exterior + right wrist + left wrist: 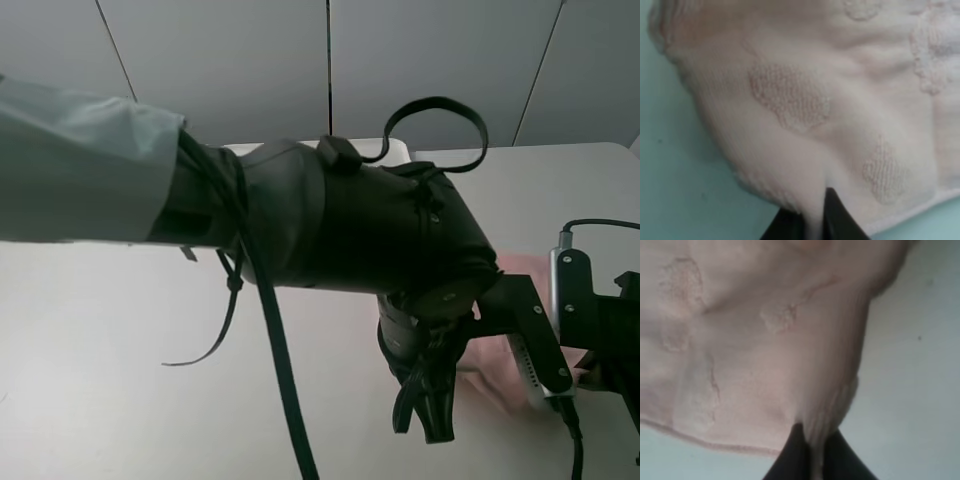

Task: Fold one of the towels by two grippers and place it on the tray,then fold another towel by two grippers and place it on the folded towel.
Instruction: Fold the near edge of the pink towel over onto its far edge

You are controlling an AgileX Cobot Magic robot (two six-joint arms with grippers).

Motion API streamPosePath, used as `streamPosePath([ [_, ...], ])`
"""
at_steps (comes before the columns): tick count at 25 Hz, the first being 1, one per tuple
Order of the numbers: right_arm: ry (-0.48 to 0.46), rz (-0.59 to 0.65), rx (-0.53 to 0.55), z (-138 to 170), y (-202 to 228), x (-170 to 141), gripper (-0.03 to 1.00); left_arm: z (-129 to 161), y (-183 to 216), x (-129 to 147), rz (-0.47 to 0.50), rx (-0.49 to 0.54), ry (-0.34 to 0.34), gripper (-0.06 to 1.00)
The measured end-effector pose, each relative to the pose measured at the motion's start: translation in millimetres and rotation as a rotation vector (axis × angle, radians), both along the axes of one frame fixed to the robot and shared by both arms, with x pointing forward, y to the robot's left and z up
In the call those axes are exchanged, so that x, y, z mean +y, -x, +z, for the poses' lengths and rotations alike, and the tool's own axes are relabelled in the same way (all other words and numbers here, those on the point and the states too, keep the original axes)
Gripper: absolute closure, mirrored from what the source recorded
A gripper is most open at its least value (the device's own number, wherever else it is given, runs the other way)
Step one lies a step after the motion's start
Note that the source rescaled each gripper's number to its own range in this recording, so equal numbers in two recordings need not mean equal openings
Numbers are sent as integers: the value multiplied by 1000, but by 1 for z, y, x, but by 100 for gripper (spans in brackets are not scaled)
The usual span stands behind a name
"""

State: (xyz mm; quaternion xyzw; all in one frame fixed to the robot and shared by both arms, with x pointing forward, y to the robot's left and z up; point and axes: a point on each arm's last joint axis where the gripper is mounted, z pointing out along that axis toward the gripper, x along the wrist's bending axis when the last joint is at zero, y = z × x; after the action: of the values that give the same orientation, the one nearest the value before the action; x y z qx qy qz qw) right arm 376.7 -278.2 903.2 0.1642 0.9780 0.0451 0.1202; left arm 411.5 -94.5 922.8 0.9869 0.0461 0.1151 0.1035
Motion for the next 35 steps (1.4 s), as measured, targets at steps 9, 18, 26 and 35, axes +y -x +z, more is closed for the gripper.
streamPosePath([
  [9,-104,-241,-132,21,3,0,96,20,-35,18,135,-7,64,94],
  [18,-285,-539,-289,41,-10,1,96,29,-55,25,206,1,157,94],
  [26,-413,-722,-349,42,-21,2,96,33,-73,29,298,-3,255,94],
  [35,-464,-924,-374,32,-38,-12,96,36,-98,41,367,-29,322,94],
])
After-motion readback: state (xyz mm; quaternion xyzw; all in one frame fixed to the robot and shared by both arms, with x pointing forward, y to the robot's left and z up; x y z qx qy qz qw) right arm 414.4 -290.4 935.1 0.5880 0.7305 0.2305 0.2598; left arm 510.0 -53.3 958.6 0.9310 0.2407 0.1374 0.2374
